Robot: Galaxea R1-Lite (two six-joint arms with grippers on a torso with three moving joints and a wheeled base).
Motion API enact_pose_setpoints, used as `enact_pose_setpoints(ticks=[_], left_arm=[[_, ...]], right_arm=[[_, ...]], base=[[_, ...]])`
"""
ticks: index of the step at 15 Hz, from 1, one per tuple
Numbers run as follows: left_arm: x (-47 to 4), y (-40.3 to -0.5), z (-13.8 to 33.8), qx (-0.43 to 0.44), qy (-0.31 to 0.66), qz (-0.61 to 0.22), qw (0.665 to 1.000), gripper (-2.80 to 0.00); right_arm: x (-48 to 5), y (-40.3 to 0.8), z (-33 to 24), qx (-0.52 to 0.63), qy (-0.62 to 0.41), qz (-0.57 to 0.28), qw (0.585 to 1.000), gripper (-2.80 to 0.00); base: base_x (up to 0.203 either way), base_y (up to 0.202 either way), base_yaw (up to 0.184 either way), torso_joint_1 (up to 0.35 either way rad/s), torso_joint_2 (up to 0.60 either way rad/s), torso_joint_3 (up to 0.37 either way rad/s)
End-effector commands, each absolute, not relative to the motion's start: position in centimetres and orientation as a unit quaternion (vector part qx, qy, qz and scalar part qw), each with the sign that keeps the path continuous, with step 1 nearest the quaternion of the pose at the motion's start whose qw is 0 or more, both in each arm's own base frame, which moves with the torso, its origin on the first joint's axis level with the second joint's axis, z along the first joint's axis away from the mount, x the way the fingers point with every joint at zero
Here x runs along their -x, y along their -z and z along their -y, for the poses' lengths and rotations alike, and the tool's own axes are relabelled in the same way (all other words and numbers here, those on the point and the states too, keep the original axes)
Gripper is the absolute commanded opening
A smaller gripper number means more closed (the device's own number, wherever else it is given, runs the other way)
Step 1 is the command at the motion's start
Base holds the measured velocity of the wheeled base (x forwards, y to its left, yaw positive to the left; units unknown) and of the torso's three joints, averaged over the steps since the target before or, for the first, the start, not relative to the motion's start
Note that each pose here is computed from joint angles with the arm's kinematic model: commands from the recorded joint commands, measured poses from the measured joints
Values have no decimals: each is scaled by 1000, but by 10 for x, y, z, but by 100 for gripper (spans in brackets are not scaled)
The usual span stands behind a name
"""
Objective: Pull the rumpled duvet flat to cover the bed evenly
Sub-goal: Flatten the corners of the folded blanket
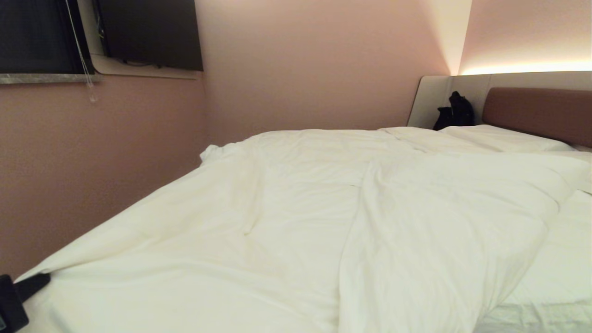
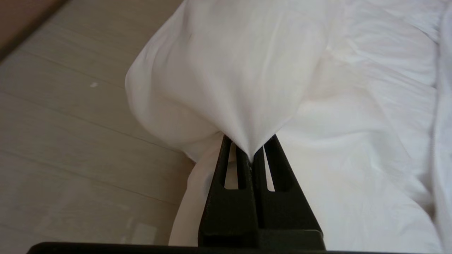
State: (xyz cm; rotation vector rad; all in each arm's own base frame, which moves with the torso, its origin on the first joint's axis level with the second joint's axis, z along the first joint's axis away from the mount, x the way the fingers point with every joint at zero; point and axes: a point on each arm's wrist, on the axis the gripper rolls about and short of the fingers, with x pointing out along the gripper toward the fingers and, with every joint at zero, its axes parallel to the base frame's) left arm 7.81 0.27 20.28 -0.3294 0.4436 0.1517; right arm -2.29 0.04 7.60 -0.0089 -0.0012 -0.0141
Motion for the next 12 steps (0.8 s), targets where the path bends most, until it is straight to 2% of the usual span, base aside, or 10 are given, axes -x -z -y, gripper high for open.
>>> enact_pose_setpoints(ticks=[1, 8, 12], left_arm=[[-51, -209, -3, 160, -81, -171, 969, -280], [-19, -209, -5, 79, -129, -124, 981, -280], [-14, -218, -6, 62, -139, -100, 983, -280]], right_arm=[[23, -76, 0, 5, 7, 1, 1000, -280], [23, -76, 0, 5, 7, 1, 1000, -280], [23, -76, 0, 5, 7, 1, 1000, -280]], base=[[0, 0, 0, 0, 0, 0], [0, 0, 0, 0, 0, 0], [0, 0, 0, 0, 0, 0]])
